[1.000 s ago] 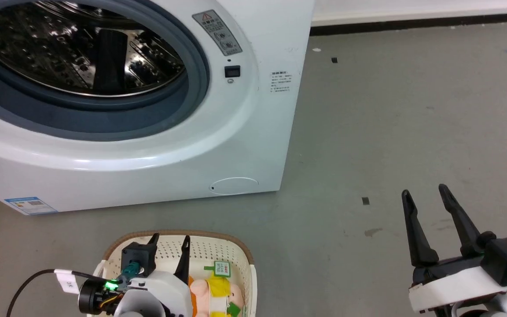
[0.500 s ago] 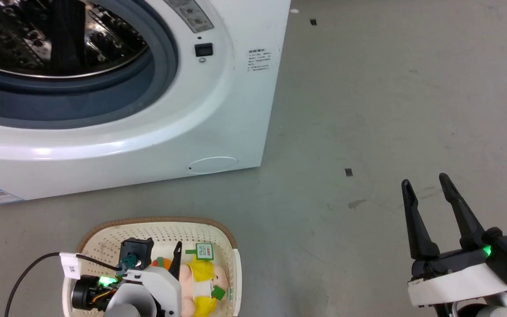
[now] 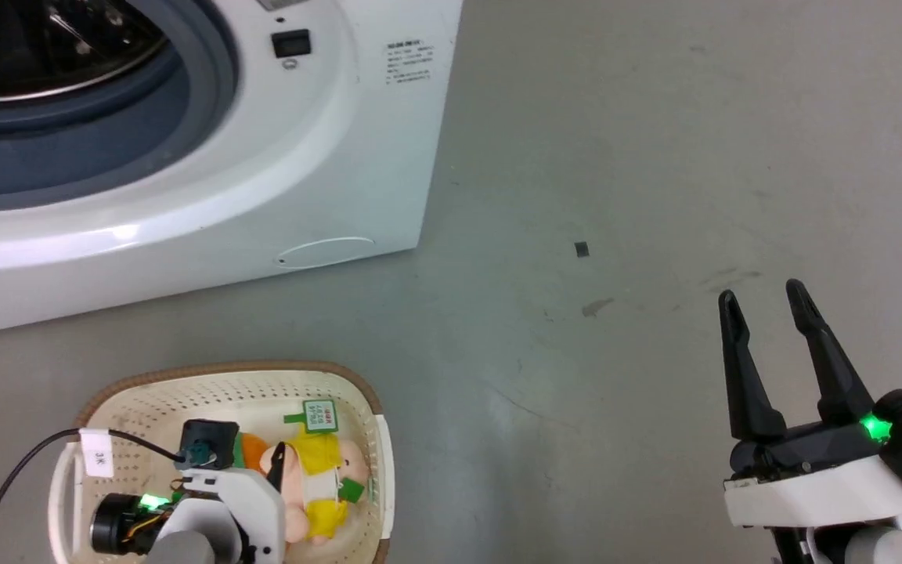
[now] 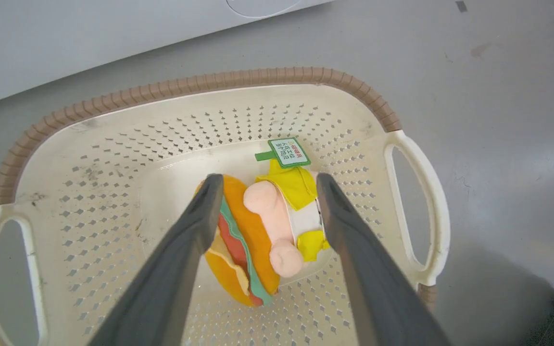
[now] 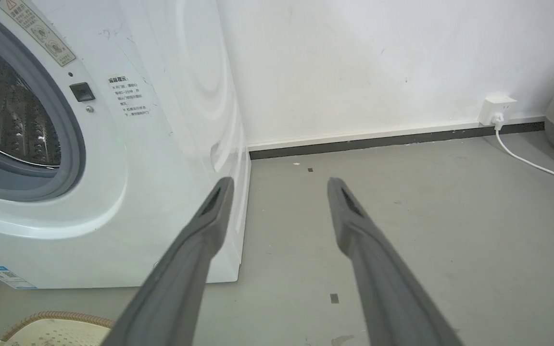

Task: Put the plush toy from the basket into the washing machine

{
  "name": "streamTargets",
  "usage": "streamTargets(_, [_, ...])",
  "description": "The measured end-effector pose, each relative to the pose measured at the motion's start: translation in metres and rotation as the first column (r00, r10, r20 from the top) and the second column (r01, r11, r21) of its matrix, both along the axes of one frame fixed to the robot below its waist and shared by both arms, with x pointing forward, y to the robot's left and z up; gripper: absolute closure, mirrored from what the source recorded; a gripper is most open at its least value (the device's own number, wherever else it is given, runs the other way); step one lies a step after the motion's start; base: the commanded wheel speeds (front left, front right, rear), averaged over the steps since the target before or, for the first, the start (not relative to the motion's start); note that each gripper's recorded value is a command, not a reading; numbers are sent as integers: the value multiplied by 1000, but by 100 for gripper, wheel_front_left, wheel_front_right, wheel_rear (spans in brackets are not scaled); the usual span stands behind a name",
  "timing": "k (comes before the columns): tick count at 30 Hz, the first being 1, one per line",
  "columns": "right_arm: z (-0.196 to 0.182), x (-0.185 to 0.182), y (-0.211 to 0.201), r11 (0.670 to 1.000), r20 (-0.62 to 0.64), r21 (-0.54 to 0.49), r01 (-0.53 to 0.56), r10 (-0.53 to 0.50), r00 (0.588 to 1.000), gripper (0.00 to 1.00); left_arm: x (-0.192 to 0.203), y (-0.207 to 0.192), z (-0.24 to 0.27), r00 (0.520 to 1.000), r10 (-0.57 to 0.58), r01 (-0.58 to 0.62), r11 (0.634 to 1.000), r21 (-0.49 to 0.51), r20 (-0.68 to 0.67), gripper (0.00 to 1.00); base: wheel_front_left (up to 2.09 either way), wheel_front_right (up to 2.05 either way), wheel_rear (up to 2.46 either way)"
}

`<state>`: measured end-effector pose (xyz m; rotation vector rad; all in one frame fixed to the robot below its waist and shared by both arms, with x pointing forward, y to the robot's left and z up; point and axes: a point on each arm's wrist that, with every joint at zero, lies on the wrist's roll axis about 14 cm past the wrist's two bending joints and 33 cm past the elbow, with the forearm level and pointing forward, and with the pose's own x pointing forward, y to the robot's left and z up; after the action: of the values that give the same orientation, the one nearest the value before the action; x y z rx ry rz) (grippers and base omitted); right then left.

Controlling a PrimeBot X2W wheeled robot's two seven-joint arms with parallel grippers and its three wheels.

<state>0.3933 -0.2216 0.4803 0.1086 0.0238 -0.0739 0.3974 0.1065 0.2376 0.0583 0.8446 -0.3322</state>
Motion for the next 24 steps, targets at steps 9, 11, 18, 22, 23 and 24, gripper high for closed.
streamTargets(9, [-17,4,-9,1000,-41,-8,29,-29,999,0,-8,9,-48,988,-66,77,995,68,-143,0,0,0,0])
streamTargets(11, [-21,5,-11,999,-48,-4,37,-37,998,0,-8,14,-57,984,-54,70,993,90,-172,0,0,0,0])
streamTargets(18, [-30,11,-19,998,-60,-10,62,-62,996,0,-15,34,-92,953,-24,79,982,170,-300,0,0,0,0])
streamTargets(22, [-38,12,-23,997,-77,-10,74,-74,994,0,-23,39,-111,925,-51,134,971,199,-376,0,0,0,0])
streamTargets(23, [-40,12,-24,997,-80,-13,77,-77,994,0,-24,39,-116,920,-53,139,971,196,-388,0,0,0,0])
streamTargets(24, [-42,12,-25,997,-86,-13,80,-81,993,0,-25,38,-120,914,-55,143,970,194,-401,0,0,0,0])
